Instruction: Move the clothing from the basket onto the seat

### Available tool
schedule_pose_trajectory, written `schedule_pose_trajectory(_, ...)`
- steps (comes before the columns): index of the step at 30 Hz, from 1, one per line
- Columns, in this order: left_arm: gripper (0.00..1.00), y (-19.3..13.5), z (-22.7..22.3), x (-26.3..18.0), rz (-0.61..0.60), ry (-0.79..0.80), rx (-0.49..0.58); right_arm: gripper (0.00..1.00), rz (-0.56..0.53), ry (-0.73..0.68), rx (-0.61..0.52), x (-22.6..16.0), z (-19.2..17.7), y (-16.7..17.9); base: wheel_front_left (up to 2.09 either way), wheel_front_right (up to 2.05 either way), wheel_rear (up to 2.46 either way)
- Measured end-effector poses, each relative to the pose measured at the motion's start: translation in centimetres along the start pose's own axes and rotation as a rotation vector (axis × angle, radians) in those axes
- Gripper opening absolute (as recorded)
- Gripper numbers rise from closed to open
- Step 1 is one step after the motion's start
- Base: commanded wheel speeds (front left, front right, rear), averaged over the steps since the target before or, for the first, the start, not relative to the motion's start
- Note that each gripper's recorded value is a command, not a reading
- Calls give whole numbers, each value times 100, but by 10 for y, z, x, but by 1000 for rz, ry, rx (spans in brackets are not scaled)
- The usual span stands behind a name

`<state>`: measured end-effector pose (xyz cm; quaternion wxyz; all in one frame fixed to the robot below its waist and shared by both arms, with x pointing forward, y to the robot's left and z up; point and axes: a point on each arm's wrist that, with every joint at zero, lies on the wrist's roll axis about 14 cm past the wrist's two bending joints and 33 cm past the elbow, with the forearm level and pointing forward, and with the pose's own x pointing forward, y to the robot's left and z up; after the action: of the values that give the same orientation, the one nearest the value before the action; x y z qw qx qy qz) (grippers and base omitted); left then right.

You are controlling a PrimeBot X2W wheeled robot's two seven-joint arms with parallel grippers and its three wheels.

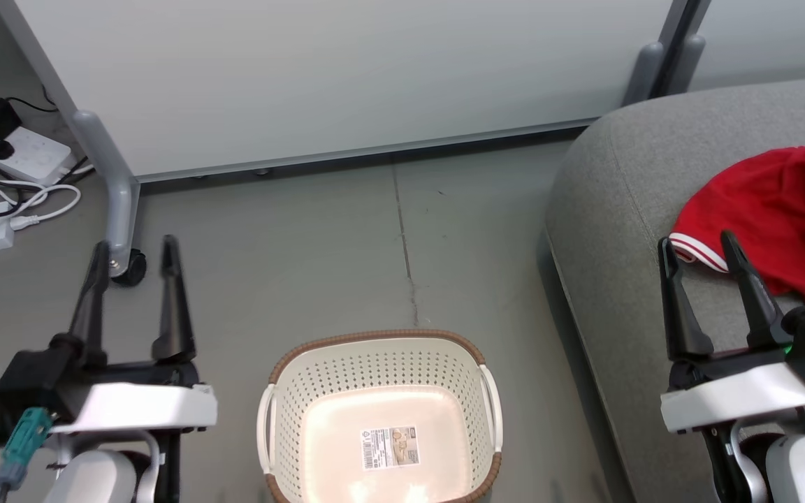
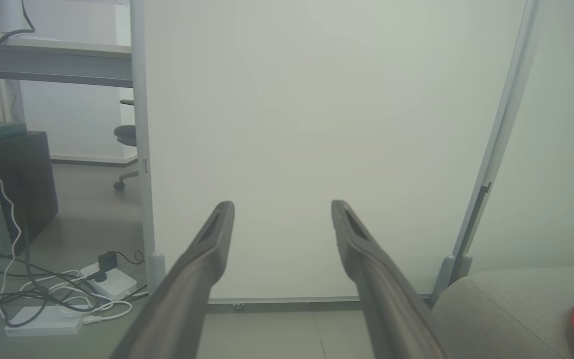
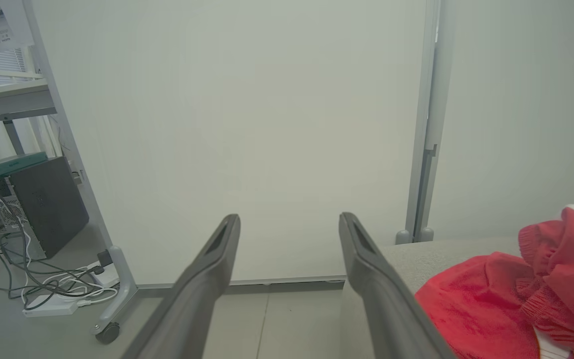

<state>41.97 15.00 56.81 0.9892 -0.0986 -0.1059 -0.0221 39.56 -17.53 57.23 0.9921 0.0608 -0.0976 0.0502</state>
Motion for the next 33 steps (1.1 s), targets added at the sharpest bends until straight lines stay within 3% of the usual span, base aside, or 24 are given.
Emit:
schedule_pose_trajectory(12,100,50,6,-45,96,14,56,100,0,59,0,-19,-12,5,0,0,0)
schedule_pose_trajectory(33,100,59,-17,-84,84,110,75,100,14,116,-2,-46,-20,14,0,0,0)
